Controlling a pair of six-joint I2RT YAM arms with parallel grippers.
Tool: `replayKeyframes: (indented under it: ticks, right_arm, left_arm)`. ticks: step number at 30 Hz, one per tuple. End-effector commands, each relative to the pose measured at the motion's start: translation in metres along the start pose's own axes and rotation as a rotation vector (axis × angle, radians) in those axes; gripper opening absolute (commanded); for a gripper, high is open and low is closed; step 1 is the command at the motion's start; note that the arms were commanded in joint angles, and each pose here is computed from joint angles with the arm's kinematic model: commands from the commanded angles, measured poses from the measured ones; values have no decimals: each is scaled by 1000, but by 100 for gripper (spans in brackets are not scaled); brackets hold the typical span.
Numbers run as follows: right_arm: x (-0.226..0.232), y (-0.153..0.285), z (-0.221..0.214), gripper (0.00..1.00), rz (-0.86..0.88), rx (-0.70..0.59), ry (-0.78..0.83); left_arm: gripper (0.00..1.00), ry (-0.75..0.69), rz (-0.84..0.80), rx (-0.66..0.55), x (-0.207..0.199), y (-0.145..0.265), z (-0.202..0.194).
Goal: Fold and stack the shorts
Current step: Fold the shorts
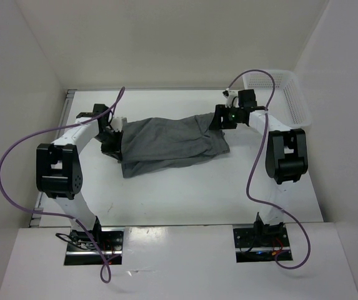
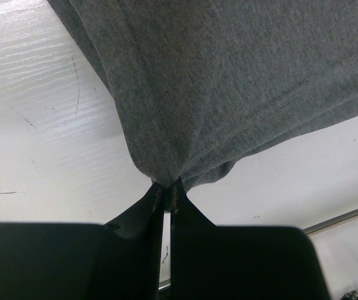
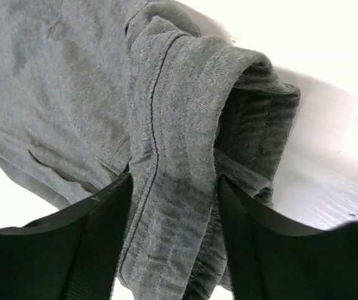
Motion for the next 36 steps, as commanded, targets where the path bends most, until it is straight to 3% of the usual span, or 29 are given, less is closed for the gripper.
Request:
replayKeyframes:
  ticks: [1, 2, 8, 15, 17, 18, 19, 21, 26, 30, 32, 36]
  right_arm:
    - [2, 5, 16, 61, 27, -53, 79]
    - [4, 8, 11, 55, 28, -43, 92]
    - [15, 15, -12, 42, 63, -8, 79]
    - [21, 20, -45, 40, 64, 48, 61]
    - [22, 22, -45, 30, 64, 47, 62]
    - [24, 26, -37, 17, 69, 25, 75]
    - [25, 27, -33, 11, 68, 18, 72]
    - [27, 33, -4, 0, 66, -47, 100]
    - [34, 39, 81, 0, 117, -212, 118]
    - [26, 43, 149, 0, 91, -331, 189]
    - [15, 40, 144, 0, 63, -317, 217]
    - [21, 50, 112, 0, 121, -266, 227]
  left_arm:
    - [0, -1, -18, -5, -1, 0, 5]
    - [0, -1, -18, -5, -1, 0, 5]
    - [0, 0, -18, -2, -1, -4, 12]
    - [0, -3, -19, -11, -2, -2, 15]
    - [0, 6, -17, -14, 1, -2, 16]
    - [0, 6, -26, -13, 0, -2, 15]
    - [0, 3, -27, -22, -1, 0, 18]
    - [0, 13, -48, -65, 1, 8, 32]
    - [0, -24, -60, -235, -7, 44, 94]
    - [0, -88, -67, -456, -22, 97, 165]
    - [0, -116, -82, -531, -33, 123, 182]
    - [0, -123, -118, -457, -43, 111, 143]
Point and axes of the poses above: each gripper's point midway between its finger pads, its own y axis back along the fingers, its own x axis along the line the jaws close on, z = x × y, the point moved 2 cm from there along y, back along the fingers, and after that the axes turned 11 degrees about y, right-handed, at the moved point
